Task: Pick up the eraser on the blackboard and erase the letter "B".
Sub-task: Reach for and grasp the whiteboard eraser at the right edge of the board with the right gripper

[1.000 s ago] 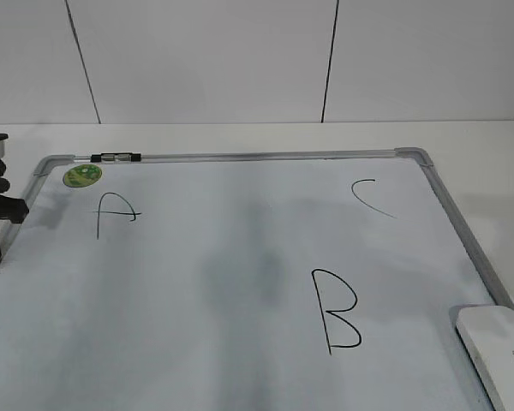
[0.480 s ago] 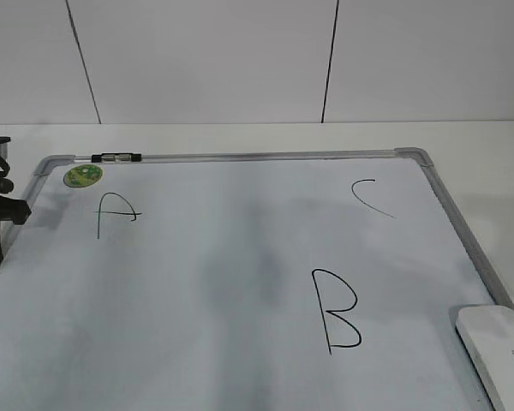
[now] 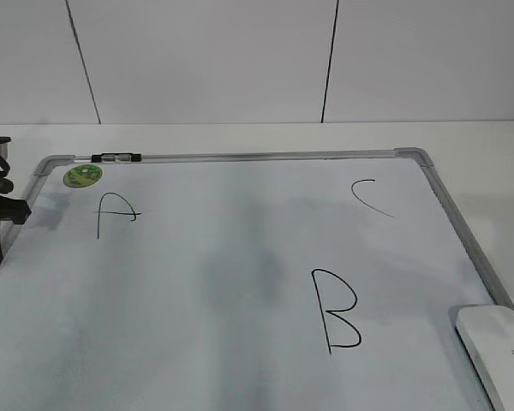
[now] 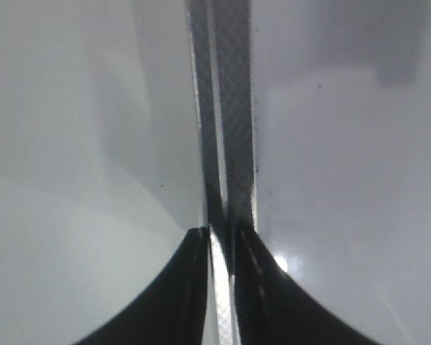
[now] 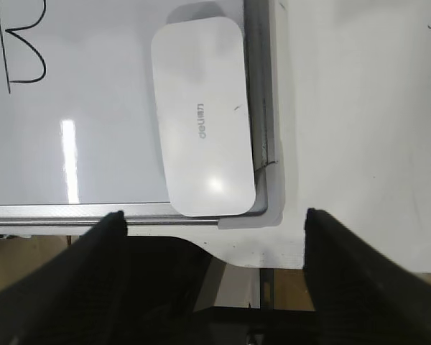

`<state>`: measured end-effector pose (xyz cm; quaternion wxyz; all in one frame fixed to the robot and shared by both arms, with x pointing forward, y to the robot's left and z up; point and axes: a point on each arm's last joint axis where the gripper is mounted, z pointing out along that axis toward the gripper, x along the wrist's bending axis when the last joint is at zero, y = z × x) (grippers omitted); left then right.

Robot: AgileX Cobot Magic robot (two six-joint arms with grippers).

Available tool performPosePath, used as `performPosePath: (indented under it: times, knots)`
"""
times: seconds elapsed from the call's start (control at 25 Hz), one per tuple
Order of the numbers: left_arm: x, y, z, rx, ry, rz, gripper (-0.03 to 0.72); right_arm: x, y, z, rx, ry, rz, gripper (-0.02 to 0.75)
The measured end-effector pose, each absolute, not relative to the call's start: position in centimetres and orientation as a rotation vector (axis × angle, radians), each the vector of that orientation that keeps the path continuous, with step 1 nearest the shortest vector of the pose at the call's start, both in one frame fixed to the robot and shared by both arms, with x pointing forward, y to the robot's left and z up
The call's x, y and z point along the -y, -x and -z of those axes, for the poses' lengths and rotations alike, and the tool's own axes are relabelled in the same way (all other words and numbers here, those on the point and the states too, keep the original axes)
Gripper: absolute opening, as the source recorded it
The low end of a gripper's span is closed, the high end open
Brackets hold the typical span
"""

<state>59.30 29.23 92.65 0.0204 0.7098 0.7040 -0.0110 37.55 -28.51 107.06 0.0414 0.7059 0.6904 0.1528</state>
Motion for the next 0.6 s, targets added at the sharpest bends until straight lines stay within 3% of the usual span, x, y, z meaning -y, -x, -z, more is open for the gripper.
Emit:
performPosePath:
  times: [0.28, 0.6]
  knots:
    - [-29.2, -59.3, -92.7, -2.184, -2.202, 0.035, 0.105, 28.2, -38.7, -106.2, -2.138, -2.24, -0.448, 0.657]
    - [-29.2, -59.3, -92.6, -2.186, -2.201, 0.041, 0.107, 27.9, -40.3, -104.3, -2.184, -2.318, -0.35, 0.665]
